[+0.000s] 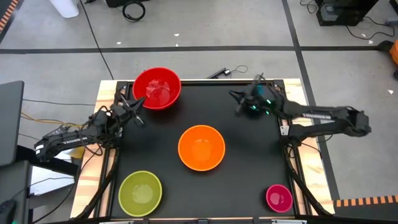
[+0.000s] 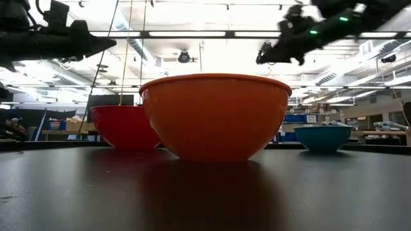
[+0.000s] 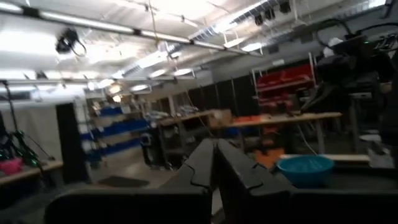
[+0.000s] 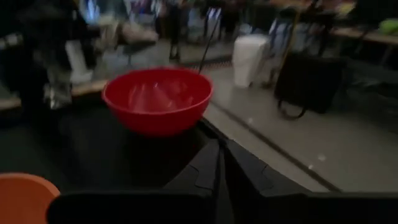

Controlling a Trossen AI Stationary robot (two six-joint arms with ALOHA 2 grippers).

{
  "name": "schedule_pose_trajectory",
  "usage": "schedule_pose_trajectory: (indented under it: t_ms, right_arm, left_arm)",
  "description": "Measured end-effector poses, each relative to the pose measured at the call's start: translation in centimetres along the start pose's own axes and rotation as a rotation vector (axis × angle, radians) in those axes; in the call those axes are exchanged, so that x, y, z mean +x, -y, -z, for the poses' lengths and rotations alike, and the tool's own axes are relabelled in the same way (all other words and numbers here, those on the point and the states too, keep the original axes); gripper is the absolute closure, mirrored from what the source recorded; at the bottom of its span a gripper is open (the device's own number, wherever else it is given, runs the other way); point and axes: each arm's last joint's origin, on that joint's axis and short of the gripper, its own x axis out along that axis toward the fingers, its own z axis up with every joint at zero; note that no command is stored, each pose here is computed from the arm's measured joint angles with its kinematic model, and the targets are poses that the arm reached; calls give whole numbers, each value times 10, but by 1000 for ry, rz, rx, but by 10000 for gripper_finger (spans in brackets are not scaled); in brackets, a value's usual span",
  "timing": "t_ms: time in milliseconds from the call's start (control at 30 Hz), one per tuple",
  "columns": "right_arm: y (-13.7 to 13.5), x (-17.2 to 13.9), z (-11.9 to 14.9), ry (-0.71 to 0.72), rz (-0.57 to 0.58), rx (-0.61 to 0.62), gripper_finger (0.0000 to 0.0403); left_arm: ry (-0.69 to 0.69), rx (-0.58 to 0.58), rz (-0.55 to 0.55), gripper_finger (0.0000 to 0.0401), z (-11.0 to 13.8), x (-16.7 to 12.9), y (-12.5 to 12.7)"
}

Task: Nest bowls inside each other
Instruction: Stack the orange bowl on top of the red bowl

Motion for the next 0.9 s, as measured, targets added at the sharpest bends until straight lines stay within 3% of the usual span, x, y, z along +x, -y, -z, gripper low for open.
schedule_pose_trajectory:
  t_ms: [200,367,667,900]
  right_arm:
    - [-3,57,-15,-352,-261,-71,334]
    - [-15,94,-13,-525,-446,-114,290]
    - [-49,128,-3,-611,-606,-250,239]
    - [-67,143,20,-631,-837,-183,238]
  left_arm:
    - [-4,15,19,378,1,1,-1]
    - [-44,23,68,378,7,3,3]
    - [-135,49,93,378,18,8,7]
    - [-146,25,93,378,19,9,8]
